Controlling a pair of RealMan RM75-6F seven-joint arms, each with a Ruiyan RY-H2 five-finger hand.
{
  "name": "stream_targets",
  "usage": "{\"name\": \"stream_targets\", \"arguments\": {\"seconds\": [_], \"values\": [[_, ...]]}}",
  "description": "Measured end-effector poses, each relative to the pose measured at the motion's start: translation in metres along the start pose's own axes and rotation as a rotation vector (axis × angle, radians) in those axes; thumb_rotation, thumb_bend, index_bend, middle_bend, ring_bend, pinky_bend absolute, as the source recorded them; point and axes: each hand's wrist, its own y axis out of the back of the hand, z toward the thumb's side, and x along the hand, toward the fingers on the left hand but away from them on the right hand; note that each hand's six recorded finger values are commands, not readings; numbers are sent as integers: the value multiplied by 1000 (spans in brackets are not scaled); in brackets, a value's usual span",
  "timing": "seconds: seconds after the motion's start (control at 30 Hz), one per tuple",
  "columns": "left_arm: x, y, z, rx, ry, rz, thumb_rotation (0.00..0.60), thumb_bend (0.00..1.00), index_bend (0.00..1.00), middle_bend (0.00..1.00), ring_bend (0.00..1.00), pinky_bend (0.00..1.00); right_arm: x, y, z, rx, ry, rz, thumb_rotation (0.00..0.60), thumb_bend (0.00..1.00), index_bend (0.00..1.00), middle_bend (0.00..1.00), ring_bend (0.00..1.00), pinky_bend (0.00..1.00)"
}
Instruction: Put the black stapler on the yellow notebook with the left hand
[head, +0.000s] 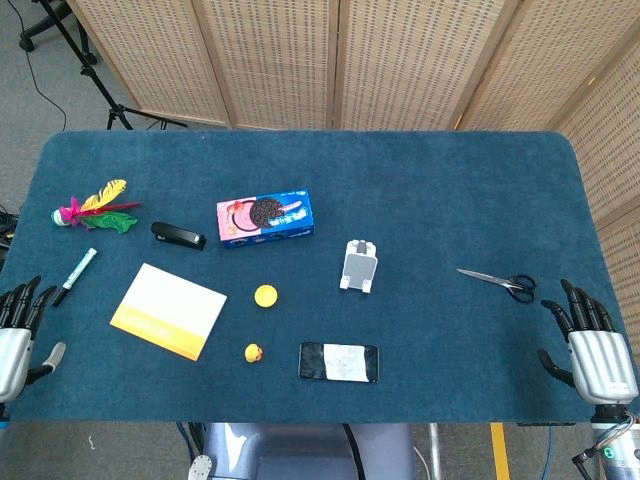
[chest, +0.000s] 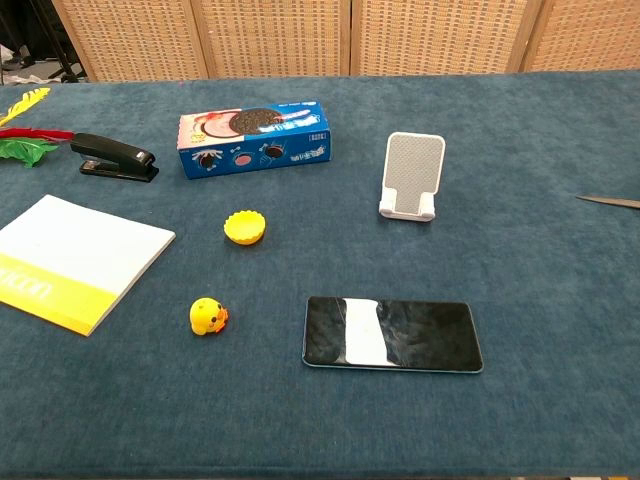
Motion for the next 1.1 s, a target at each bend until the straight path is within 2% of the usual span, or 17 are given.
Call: {"name": "stream_targets", "arguments": {"seconds": [0.47, 1.1], "values": [[6, 7, 5, 5, -24, 16, 600, 301, 105, 0, 0, 96, 2, 2, 1, -8, 6, -4, 600, 311, 196, 0, 0, 110], [6, 3, 6, 17, -25, 5, 600, 301, 105, 0, 0, 96, -1, 0, 1, -8, 9, -2, 600, 311, 196, 0, 0, 110]]}}
